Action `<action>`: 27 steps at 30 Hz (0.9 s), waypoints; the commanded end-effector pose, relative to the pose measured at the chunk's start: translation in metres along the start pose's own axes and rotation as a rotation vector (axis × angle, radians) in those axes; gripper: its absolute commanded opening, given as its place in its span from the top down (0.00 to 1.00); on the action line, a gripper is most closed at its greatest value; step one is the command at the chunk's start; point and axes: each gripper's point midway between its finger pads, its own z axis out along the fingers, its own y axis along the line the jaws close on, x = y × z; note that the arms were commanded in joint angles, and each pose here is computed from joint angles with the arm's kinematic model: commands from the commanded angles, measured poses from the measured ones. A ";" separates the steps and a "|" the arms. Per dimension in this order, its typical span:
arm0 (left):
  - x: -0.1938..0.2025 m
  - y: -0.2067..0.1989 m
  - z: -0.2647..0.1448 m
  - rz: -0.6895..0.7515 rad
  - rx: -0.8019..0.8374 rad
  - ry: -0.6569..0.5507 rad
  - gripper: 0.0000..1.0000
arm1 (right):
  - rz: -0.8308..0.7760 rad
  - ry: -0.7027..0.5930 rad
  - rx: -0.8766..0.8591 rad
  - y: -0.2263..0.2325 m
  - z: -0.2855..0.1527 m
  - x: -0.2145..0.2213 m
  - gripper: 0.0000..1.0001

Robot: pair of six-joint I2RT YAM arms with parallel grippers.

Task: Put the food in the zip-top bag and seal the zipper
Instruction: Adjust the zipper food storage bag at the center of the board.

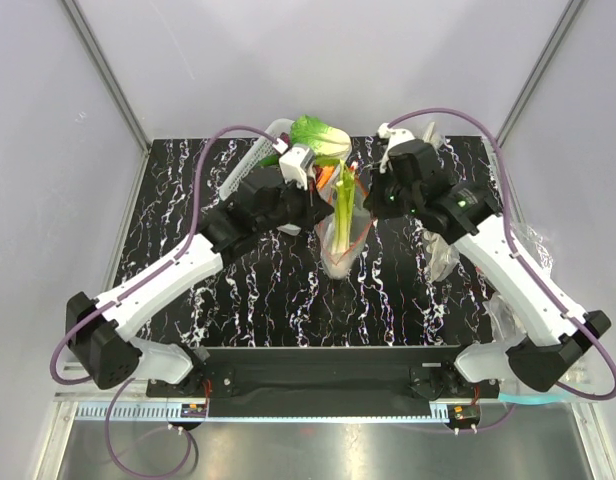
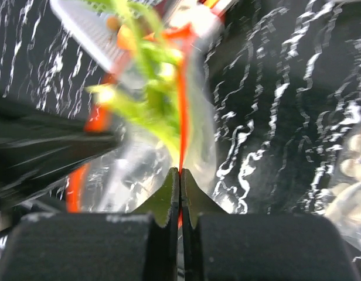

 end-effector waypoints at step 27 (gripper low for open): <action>0.006 0.002 -0.002 -0.011 -0.017 0.056 1.00 | 0.044 -0.118 -0.046 0.010 -0.018 -0.021 1.00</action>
